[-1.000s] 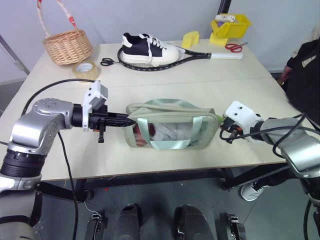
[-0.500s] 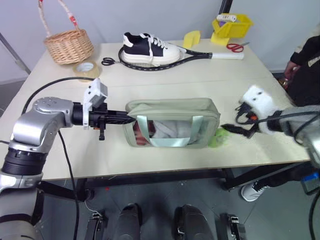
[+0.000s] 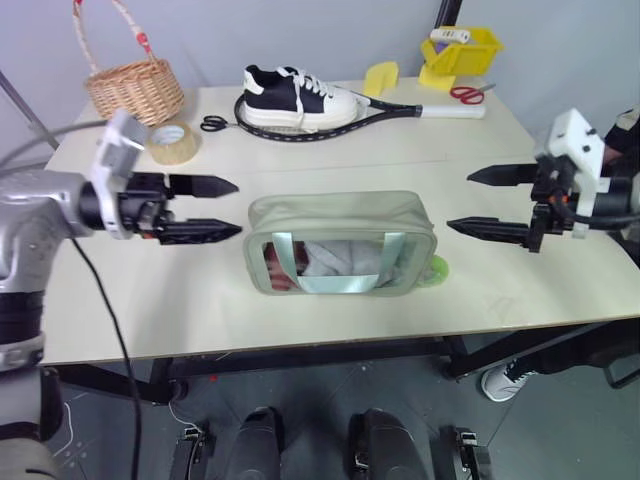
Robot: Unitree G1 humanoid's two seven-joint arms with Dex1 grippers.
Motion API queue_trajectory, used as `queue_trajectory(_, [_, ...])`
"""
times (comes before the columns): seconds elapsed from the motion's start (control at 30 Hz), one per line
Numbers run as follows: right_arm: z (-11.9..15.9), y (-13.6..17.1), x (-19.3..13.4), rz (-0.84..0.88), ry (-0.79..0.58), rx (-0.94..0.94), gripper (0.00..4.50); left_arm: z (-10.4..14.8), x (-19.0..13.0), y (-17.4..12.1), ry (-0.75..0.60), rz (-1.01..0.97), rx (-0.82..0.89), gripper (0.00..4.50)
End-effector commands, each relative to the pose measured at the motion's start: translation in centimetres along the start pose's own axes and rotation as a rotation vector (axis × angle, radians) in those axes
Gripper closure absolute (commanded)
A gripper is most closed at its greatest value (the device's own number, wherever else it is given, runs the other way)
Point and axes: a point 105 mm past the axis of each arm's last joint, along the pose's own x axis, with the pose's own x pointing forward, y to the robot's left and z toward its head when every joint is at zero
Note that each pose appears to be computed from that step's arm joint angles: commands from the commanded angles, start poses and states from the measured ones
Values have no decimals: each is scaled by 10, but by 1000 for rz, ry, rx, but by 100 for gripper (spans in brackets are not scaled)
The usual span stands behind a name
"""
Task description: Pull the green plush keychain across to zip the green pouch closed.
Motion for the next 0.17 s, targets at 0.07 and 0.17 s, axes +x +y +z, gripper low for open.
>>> queue_trajectory(0.07, [12,6,-3,15,-35,-67,0,2,-12,3,28,33,57,3])
queue_trajectory(0.17, [11,11,-2,31,-38,-70,0,0,-13,4,28,29,40,3])
